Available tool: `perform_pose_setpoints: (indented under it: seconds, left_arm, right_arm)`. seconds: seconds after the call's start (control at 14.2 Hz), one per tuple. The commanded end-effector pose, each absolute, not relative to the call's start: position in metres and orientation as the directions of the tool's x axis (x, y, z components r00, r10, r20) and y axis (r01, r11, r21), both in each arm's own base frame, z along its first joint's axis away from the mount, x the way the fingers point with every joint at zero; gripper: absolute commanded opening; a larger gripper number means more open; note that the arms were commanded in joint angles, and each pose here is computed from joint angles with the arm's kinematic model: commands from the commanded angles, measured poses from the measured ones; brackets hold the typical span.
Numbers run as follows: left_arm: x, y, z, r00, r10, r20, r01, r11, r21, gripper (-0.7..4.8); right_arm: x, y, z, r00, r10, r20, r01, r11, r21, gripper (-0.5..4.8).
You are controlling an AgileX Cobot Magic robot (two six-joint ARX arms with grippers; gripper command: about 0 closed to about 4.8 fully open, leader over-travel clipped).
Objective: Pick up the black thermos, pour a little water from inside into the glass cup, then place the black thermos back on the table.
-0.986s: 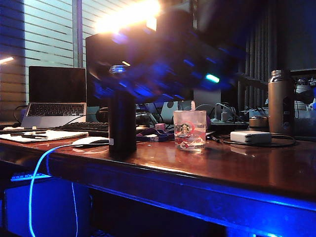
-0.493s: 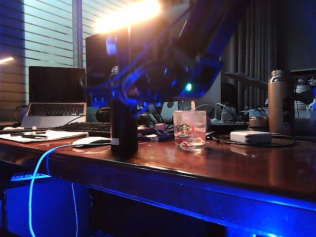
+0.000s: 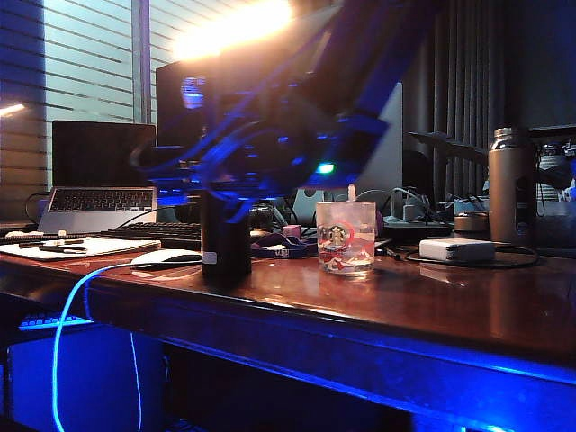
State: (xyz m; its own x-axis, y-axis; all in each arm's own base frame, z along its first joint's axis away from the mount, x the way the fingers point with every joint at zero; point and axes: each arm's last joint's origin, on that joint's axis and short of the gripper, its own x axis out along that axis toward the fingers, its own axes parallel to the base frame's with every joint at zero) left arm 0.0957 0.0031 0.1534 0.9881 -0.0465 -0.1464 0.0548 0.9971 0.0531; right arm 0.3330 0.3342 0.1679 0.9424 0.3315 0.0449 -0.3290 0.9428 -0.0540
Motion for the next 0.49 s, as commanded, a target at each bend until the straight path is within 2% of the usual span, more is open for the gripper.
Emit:
perform_pose_setpoints:
  seconds: [0.07, 0.49]
  left_arm:
    - [0.096, 0.003, 0.149, 0.984, -0.052, -0.168, 0.06, 0.997, 0.046, -0.03]
    - [0.096, 0.003, 0.149, 0.984, -0.052, -0.168, 0.06, 0.997, 0.046, -0.03]
  right_arm:
    - [0.339, 0.346, 0.171, 0.956, 0.287, 0.054, -0.285, 0.957, -0.046, 4.79]
    - [0.351, 0.334, 0.165, 0.973, 0.226, 0.042, -0.224, 0.973, -0.051, 4.79]
